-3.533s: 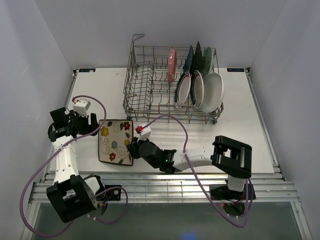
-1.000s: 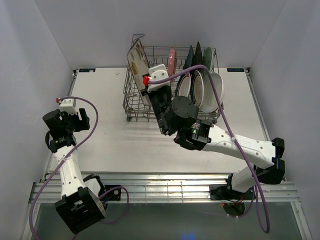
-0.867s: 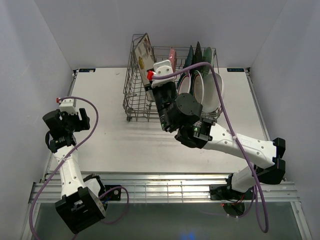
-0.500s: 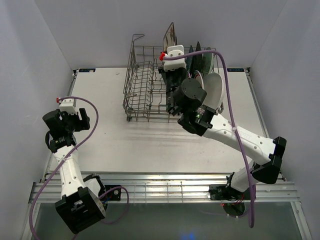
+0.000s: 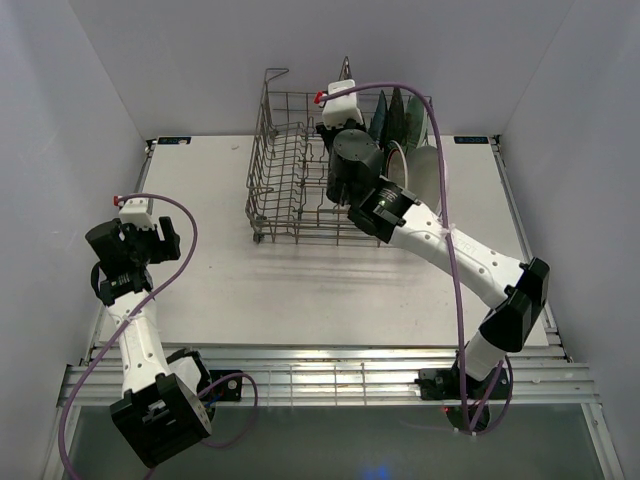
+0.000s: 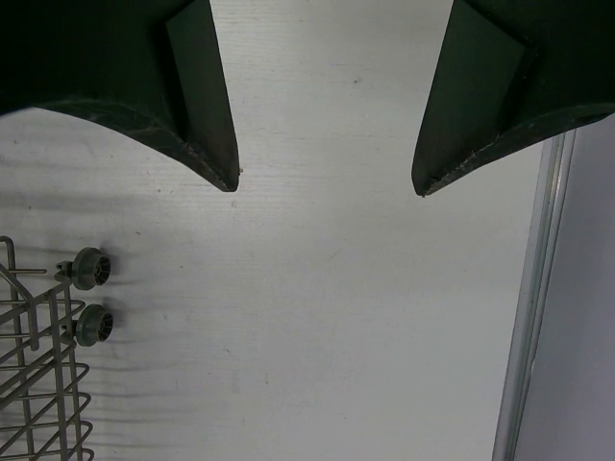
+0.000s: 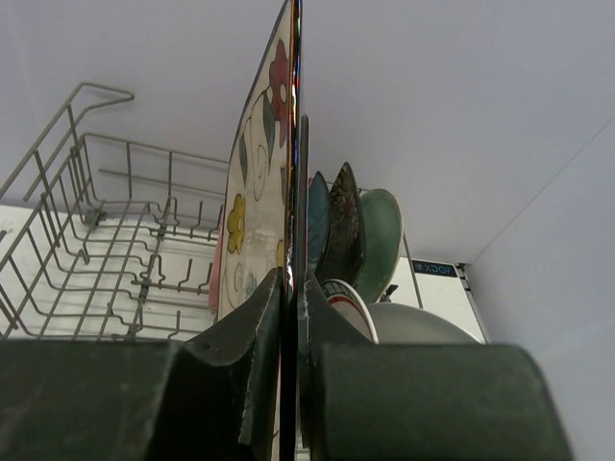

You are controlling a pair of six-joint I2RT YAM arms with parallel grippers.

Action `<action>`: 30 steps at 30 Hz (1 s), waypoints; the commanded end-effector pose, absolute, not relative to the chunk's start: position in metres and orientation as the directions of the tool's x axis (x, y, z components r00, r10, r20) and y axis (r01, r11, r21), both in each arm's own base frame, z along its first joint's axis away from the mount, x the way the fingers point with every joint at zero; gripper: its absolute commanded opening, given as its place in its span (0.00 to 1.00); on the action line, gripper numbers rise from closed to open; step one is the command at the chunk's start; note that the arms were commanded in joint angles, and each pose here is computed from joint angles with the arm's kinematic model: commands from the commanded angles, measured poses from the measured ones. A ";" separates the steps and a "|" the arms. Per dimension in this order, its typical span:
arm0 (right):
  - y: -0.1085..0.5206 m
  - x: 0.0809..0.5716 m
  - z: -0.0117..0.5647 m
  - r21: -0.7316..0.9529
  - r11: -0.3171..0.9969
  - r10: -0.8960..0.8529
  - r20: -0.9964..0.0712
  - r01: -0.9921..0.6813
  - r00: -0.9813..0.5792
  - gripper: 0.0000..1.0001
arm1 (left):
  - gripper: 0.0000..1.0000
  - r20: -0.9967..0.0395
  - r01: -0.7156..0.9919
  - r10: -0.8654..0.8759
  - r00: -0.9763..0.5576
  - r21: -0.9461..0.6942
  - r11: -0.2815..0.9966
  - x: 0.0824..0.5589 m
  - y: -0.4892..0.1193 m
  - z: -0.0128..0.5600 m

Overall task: Load the plates into the dish rack
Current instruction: Insert the plate into the dish rack.

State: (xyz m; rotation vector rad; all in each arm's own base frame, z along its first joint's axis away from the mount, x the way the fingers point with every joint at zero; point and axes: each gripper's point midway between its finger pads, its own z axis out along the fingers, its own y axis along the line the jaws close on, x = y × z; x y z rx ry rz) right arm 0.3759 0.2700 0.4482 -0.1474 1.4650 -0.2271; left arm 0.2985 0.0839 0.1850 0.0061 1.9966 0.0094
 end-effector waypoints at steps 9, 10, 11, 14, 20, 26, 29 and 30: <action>0.278 0.391 0.496 -0.001 1.000 0.002 -0.980 -0.016 0.197 0.08 | 0.83 -0.919 0.021 0.023 -0.394 0.016 1.000 0.299 0.082 0.187; 0.280 0.395 0.490 -0.008 1.000 -0.005 -0.982 -0.014 0.188 0.08 | 0.83 -0.918 0.021 0.022 -0.395 0.015 1.000 0.299 0.082 0.187; 0.282 0.397 0.490 -0.003 1.000 0.000 -0.983 -0.016 0.185 0.08 | 0.83 -0.919 0.023 0.022 -0.394 0.014 1.000 0.300 0.081 0.187; 0.288 0.405 0.481 -0.016 1.000 -0.013 -0.986 -0.015 0.165 0.08 | 0.83 -0.919 0.022 0.023 -0.394 0.015 1.000 0.299 0.082 0.187; 0.299 0.424 0.456 -0.048 0.999 -0.047 -0.995 -0.005 0.090 0.08 | 0.83 -0.918 0.027 0.026 -0.396 0.017 0.999 0.299 0.081 0.186; 0.297 0.436 0.437 -0.047 0.998 -0.049 -0.997 0.041 0.054 0.08 | 0.83 -0.918 0.024 0.026 -0.396 0.018 1.000 0.299 0.082 0.185; 0.296 0.439 0.423 -0.068 0.996 -0.069 -0.998 0.053 0.013 0.08 | 0.83 -0.918 0.022 0.026 -0.395 0.019 1.000 0.299 0.082 0.185; 0.295 0.441 0.419 -0.075 0.996 -0.075 -0.997 0.053 0.002 0.08 | 0.83 -0.918 0.021 0.026 -0.397 0.019 1.000 0.299 0.082 0.185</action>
